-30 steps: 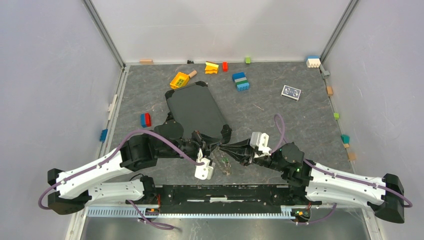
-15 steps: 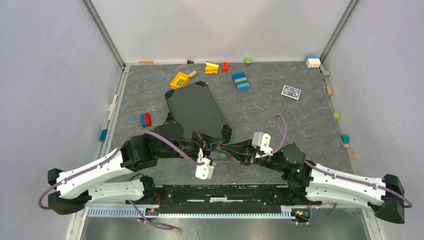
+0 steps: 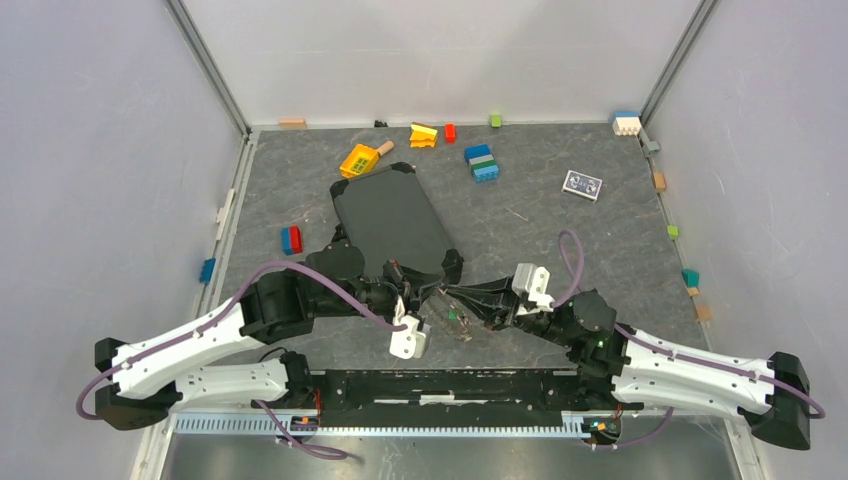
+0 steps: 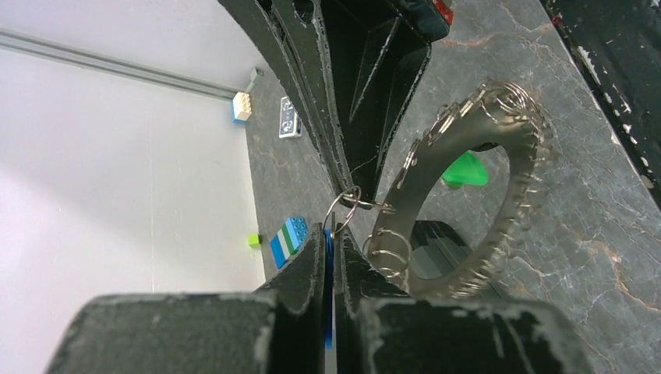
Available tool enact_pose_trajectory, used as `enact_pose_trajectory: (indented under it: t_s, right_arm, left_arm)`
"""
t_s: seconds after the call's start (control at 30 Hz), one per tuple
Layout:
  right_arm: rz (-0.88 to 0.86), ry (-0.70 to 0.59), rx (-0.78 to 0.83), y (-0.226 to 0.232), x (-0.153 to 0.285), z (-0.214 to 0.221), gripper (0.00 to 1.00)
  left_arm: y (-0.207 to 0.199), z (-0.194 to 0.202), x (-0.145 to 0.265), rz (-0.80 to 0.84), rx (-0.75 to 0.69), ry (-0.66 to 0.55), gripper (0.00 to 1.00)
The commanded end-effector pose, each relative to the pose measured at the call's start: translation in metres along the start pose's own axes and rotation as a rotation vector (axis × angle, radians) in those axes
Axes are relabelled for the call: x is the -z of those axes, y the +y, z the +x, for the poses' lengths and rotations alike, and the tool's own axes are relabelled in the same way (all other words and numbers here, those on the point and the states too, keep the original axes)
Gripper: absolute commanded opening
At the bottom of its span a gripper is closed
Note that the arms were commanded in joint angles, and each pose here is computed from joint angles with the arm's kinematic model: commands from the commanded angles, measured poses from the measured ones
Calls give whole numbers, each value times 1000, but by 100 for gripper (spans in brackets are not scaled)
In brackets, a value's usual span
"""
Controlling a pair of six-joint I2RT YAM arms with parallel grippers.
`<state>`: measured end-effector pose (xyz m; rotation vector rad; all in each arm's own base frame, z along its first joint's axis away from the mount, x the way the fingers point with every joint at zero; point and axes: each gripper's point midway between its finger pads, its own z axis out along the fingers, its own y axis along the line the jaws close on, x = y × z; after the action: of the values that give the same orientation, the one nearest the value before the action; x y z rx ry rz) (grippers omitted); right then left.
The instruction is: Remove the keys from the keyring
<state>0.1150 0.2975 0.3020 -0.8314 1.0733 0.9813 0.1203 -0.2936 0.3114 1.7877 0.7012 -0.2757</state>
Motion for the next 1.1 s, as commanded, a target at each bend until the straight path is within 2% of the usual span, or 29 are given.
enact_pose_trajectory:
  t_s: [0.0,1.07]
  right_arm:
    - [80,-60,-8,-14,2,-16,0]
    - [178,-110,-48,-30,15,-26,0]
  left_arm:
    - [22,-14,6,-89,-7,-48,2]
    - [17,-4,-1,-76,-2,-11,2]
